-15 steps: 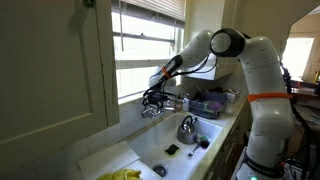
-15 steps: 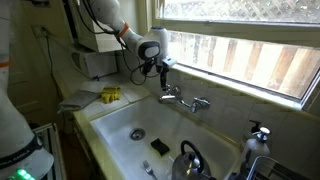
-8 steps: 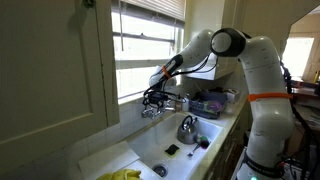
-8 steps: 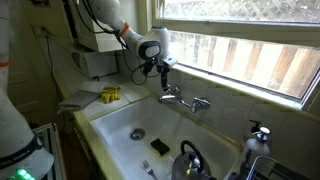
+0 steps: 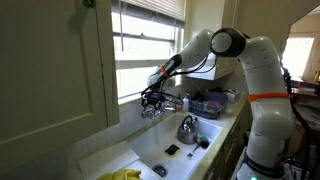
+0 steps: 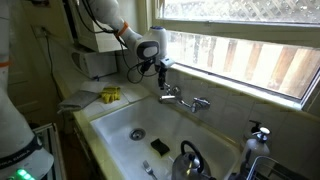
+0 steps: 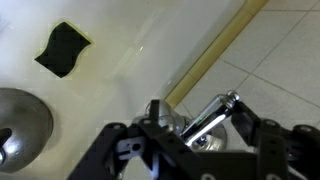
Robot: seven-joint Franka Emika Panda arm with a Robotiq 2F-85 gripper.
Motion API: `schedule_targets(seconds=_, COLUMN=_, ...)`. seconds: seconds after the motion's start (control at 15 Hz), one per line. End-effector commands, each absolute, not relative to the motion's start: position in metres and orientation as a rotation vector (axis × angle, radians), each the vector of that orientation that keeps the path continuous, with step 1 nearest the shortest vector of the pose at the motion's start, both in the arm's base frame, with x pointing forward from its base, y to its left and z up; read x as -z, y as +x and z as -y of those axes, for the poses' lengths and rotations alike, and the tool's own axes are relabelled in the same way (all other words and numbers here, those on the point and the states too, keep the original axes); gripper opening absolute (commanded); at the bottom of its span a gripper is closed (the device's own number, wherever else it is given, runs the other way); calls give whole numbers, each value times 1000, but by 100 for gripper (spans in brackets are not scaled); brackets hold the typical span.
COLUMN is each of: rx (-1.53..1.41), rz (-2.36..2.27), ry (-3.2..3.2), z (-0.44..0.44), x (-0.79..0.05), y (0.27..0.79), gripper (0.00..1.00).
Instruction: Turn the tap faucet to the left, then move the sponge backwards, then turn the tap faucet to the right and open the tap
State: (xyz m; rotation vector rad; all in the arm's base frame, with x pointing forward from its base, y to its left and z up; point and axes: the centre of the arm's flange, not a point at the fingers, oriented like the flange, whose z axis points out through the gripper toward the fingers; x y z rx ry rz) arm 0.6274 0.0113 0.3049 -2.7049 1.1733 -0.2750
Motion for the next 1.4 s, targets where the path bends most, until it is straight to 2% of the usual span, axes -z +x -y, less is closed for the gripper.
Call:
schedule_targets(seconds=0.0, rx=282, rz=-1207, ry=-2684, z=-18, x=-301, y=627, gripper=44)
schedule_targets(seconds=0.27, rx=270, rz=-1123, ry=-2709, z=-17, x=-313, y=620, gripper=15)
schedule_targets(seconds=0.53, rx=216, rz=-1079, ry=-2745, z=-15, x=-306, y=618, gripper=10)
schedule_targets(seconds=1.33, rx=193, rz=-854, ry=-2849, z=-10, x=-309, y=603, gripper=7)
